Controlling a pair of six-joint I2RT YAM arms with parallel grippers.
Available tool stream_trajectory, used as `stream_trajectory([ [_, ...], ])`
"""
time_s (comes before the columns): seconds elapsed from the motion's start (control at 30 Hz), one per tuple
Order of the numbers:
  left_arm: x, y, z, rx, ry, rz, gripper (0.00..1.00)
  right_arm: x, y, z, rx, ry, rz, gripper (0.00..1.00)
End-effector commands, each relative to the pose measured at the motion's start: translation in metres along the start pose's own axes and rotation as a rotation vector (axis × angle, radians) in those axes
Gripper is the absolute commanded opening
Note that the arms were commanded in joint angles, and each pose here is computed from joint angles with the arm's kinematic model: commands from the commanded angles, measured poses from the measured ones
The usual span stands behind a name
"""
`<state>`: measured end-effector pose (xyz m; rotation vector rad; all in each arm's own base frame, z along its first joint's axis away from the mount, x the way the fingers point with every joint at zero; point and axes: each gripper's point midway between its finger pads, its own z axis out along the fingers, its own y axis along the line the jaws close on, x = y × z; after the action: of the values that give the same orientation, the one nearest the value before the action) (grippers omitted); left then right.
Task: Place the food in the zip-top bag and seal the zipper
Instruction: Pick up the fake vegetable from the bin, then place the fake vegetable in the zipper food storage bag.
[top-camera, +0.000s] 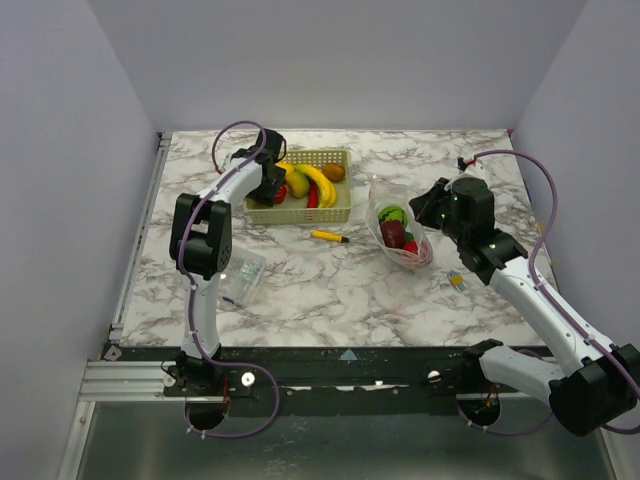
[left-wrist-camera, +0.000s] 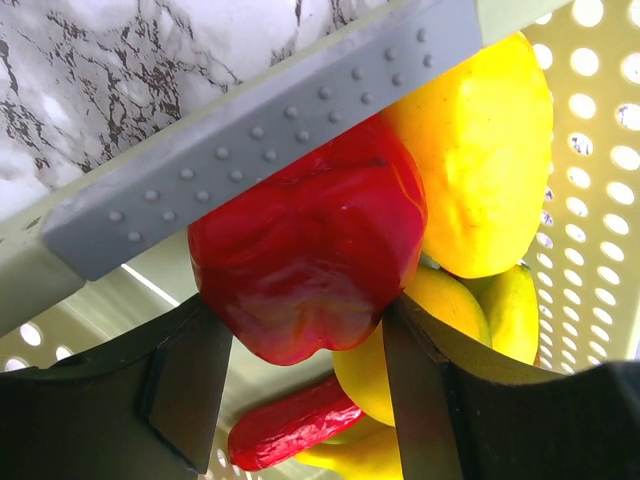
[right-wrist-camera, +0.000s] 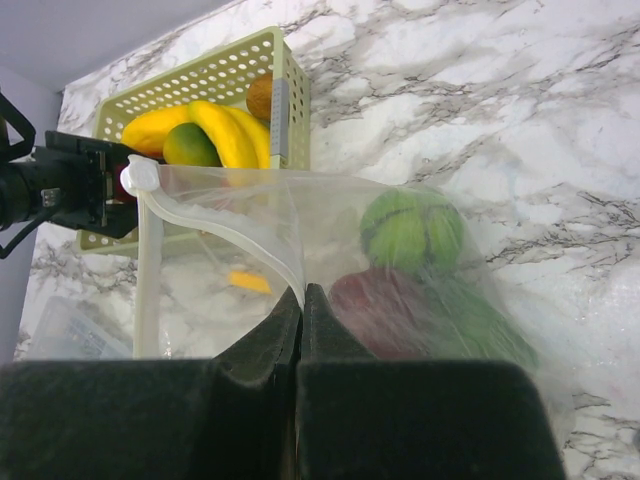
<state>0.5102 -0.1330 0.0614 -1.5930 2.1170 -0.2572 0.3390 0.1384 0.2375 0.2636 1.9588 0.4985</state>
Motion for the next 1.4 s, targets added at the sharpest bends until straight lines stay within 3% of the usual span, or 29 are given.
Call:
stream_trajectory([
  [0.0,-0.009,-0.021,-0.038,0.097,-0.012,0.040,0.23,-0.006,0.003,-0.002,-0.005,-0.021,0.001,0.01],
  [0.47,0.038,-0.031,-0.126,0.402,0.209,0.177,0.00,-0.004,0.007,-0.002,-0.029,-0.023,0.018,0.01],
  [0.6,0.049,-0.030,-0.161,0.536,0.239,0.263,0.00,-0.004,0.008,-0.003,-0.035,-0.023,0.021,0.01],
  [0.93,0.131,-0.018,-0.310,1.257,0.459,0.642,0.00,-0.003,0.010,-0.009,-0.056,-0.023,0.037,0.01],
  [1.07,0.170,0.006,-0.361,1.449,0.655,0.845,0.00,0.000,0.007,-0.010,-0.045,-0.022,0.050,0.01],
  [1.2,0.196,0.029,-0.391,1.525,0.750,0.955,0.00,0.000,0.008,-0.012,-0.053,-0.024,0.060,0.01],
  [1.37,0.215,0.048,-0.379,1.412,0.697,1.026,0.05,-0.007,0.009,-0.017,-0.049,-0.042,0.067,0.01],
])
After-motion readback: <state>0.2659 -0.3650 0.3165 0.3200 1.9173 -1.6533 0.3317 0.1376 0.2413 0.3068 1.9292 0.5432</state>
